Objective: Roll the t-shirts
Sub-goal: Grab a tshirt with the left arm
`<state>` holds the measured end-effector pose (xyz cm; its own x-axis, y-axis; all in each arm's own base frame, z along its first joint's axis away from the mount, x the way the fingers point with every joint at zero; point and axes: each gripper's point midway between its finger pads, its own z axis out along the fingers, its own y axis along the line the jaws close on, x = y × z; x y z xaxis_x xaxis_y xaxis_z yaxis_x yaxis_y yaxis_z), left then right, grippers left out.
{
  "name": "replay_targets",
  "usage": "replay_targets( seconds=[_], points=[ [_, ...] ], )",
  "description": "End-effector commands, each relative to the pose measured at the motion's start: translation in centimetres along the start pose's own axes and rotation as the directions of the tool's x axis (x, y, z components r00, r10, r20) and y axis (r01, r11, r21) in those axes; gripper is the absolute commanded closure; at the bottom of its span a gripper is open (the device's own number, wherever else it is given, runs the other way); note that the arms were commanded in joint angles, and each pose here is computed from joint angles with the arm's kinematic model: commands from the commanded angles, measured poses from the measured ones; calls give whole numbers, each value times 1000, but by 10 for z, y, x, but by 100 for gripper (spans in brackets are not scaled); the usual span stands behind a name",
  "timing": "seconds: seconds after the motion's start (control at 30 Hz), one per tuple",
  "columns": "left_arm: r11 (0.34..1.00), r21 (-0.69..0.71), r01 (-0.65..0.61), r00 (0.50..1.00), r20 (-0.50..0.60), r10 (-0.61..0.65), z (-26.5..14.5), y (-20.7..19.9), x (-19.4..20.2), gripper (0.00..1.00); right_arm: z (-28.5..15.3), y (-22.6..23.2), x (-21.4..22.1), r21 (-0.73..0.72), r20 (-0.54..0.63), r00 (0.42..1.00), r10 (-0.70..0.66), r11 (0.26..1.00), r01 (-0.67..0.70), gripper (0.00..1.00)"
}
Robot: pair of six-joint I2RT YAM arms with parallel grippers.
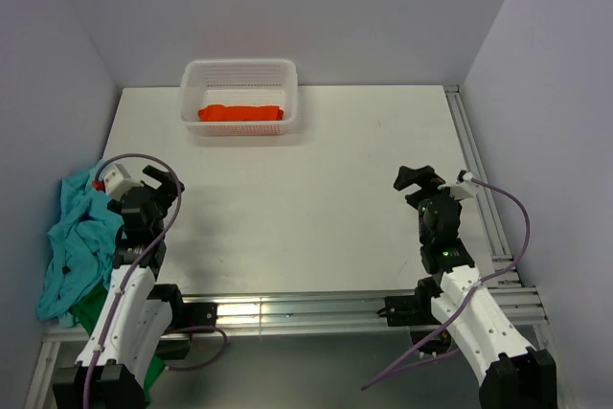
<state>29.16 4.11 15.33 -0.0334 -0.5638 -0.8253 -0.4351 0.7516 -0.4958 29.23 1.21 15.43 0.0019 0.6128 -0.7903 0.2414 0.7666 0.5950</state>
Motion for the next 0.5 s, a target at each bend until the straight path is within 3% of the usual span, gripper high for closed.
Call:
replay_targets(
  seconds=[0.0,0.1,0.33,0.47],
  points=[
    [1000,22,21,1000,22,-22,-3,-4,-5,1,1,2,-12,13,40,999,15,1000,-16,0],
    [995,-34,91,996,21,-91,-1,2,-6,1,1,1,-10,18,30,1000,2,1000,-3,0],
    [935,-314,167,986,35,-164,-3,38,-9,1,1,4,-7,-1,24,1000,5,1000,-5,0],
    [896,-401,192,980,35,-195,-6,34,-27,0,1,4,-3,-9,11,1000,12,1000,-12,0]
  ],
)
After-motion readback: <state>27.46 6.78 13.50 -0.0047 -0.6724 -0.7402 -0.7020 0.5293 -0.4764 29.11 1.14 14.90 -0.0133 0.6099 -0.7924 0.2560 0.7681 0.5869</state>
